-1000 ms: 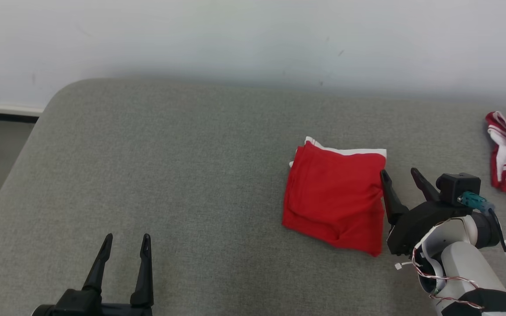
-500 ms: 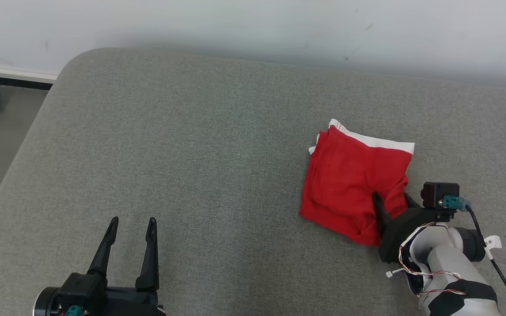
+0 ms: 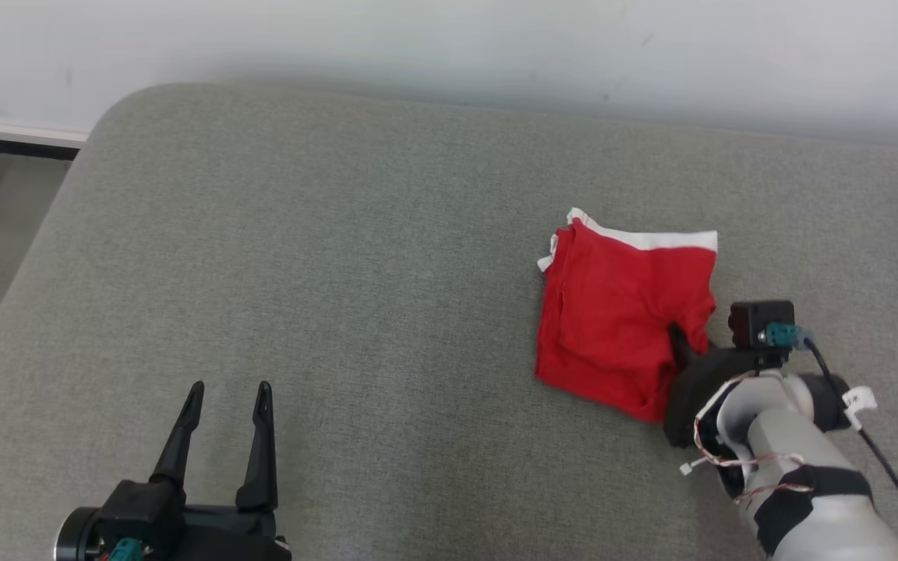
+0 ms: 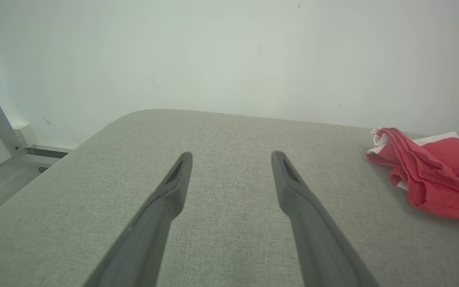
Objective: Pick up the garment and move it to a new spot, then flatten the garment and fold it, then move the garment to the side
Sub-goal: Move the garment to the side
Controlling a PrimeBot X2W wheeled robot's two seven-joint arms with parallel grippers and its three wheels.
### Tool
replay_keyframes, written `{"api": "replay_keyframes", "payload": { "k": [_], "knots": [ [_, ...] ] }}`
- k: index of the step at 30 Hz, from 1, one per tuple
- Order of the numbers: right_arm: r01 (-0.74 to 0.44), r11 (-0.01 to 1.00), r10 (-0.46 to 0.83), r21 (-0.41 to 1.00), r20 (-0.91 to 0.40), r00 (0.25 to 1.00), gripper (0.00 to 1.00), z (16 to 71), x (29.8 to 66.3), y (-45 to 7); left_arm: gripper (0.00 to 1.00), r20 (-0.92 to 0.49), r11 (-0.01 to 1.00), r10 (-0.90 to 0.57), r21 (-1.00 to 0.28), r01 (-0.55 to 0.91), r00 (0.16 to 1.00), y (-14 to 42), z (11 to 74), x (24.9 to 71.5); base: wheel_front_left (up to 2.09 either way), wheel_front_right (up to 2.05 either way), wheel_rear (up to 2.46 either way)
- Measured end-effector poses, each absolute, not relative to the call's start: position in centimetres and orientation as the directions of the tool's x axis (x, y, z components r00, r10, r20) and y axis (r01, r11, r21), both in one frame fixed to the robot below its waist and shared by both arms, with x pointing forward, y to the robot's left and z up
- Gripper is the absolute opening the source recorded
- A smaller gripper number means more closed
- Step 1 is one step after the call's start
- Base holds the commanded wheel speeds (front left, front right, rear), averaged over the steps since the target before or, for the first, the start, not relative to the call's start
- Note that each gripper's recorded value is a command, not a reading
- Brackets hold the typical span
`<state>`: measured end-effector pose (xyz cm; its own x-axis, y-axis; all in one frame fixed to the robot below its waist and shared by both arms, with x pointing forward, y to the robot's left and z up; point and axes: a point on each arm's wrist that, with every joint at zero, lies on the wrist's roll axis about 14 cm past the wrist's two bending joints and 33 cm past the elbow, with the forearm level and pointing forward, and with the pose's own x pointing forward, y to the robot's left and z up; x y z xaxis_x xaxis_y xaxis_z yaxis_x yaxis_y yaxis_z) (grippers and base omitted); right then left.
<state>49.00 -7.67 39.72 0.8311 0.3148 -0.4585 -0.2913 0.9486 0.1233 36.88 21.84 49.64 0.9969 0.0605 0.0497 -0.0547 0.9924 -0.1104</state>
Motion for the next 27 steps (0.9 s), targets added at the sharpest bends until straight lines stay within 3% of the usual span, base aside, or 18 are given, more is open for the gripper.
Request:
{"api": "replay_keyframes", "payload": {
  "k": [8, 16, 21, 27],
  "knots": [
    [-0.358, 0.932, 0.303, -0.046, -0.443, 0.844, 0.00, 41.8, 52.5, -10.1, 1.00, 0.048, 0.994, 0.009, -0.107, -0.004, 0.999, 20.3, 49.3, 38.8, 0.00, 0.00, 0.00],
    [-0.355, 0.919, 0.259, -0.174, -0.414, 0.873, 0.00, 44.5, 57.3, -14.6, 1.00, 0.047, 0.993, -0.069, -0.094, 0.073, 0.997, 18.3, 48.6, 42.3, 0.00, 0.00, 0.00],
    [-0.290, 0.922, 0.170, -0.255, -0.405, 0.898, 0.00, 46.1, 59.4, -20.8, 1.00, 0.041, 0.985, -0.148, -0.083, 0.151, 0.988, 16.2, 47.4, 45.0, 0.00, 0.00, 0.00],
    [-0.190, 0.930, 0.045, -0.316, -0.413, 0.910, 0.00, 47.2, 59.2, -28.1, 1.00, 0.043, 0.969, -0.230, -0.079, 0.233, 0.972, 13.8, 46.2, 47.0, 0.00, 0.00, 0.00]
  ]
}}
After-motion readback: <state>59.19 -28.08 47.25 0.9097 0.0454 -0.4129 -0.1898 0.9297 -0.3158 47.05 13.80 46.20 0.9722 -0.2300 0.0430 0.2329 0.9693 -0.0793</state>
